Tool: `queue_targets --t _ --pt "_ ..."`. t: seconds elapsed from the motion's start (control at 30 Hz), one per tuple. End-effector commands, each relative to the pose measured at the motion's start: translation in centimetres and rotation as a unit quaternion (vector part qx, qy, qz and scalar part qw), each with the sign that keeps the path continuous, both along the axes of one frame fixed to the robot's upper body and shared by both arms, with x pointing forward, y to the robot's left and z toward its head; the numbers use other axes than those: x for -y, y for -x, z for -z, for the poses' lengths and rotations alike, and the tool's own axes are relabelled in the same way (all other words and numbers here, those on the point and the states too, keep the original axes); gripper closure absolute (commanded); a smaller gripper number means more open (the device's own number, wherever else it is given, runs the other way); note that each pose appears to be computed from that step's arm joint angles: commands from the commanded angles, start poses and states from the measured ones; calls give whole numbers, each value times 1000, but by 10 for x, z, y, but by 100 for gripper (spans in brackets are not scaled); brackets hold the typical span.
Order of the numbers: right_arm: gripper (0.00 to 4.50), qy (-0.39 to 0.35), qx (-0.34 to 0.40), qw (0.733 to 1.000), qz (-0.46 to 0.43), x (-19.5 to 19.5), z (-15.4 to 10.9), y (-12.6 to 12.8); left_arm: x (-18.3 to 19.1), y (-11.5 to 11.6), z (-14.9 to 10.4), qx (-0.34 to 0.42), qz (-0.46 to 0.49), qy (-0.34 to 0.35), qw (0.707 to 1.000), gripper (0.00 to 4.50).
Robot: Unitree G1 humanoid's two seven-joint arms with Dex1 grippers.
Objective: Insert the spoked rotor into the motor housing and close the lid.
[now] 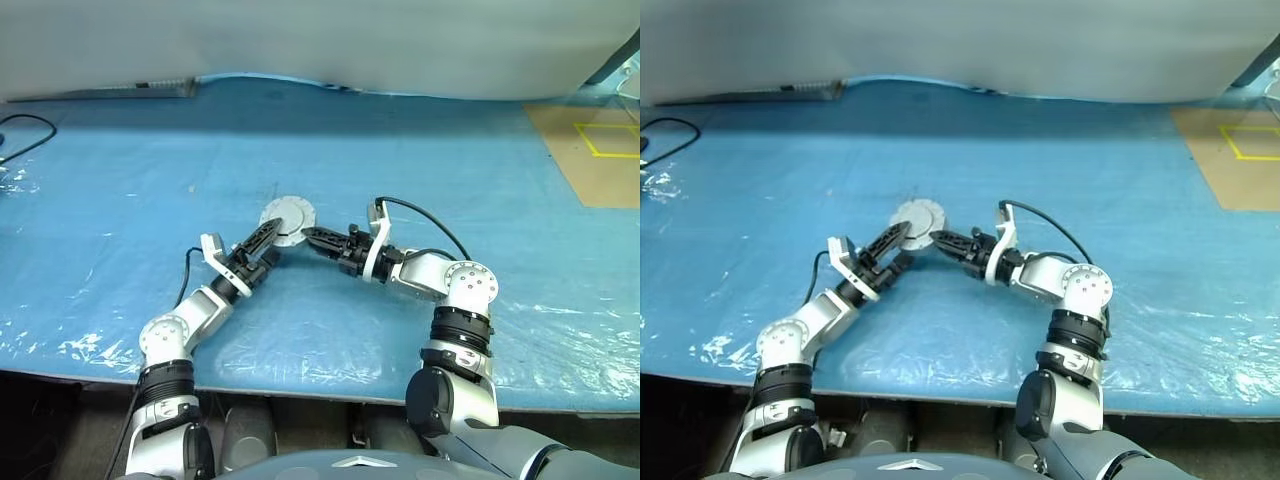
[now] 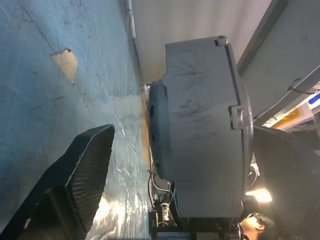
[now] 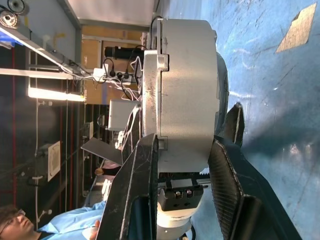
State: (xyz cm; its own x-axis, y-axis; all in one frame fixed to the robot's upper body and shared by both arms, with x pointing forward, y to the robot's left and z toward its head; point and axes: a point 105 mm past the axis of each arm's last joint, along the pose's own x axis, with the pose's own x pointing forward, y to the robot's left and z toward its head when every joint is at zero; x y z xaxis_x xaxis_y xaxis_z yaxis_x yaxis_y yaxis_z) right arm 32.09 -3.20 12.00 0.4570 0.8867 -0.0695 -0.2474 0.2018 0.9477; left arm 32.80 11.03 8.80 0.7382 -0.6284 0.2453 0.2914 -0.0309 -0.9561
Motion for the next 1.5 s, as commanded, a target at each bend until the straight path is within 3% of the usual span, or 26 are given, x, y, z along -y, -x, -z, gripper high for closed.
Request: queue_targets --t 0.03,0.17,0.27,0.37,0.57,0.67,0.77,0.87,0.9,1.03,1.07,1.1,1.17,1.3,1.5 --pt "343 -62 35 997 -38 -20 -25 13 10 -2 -7 14 22 12 1000 0" --pt "343 -63 32 997 -43 -19 -24 15 12 -3 -13 21 24 33 999 18" --pt "343 -63 25 997 -48 -19 -20 18 8 -4 -17 26 16 52 998 94" --pt "343 -55 23 997 -43 -18 -18 18 7 -3 -18 25 15 54 998 203" --pt "343 -29 57 998 -23 -13 -17 17 6 -6 -23 26 7 50 998 209" --pt "243 -18 63 998 -9 -10 -15 13 6 -9 -24 26 4 42 999 209" --pt "137 41 102 994 5 -5 -9 10 3 -13 -26 28 -2 32 999 209" --pt "32 135 196 971 14 0 -4 7 -1 -24 -25 23 -14 4 1000 209" --pt "2 193 237 952 23 4 2 3 -3 -33 -23 15 -25 -15 999 209" --pt "0 343 383 857 27 10 16 -6 -9 -59 -14 -11 -57 -67 996 209" --pt "0 384 430 817 24 11 21 -8 -11 -69 -12 -18 -68 -84 994 209" --pt "0 407 466 785 20 10 23 -8 -11 -78 -12 -23 -77 -98 992 209" --pt "0 421 509 750 26 8 24 -8 -12 -88 -13 -25 -85 -111 990 209" --pt "0 434 535 724 45 9 29 -12 -7 -112 -24 -23 -111 -134 985 209" --pt "0 442 536 717 53 11 36 -15 -5 -132 -36 -42 -157 -162 973 209"
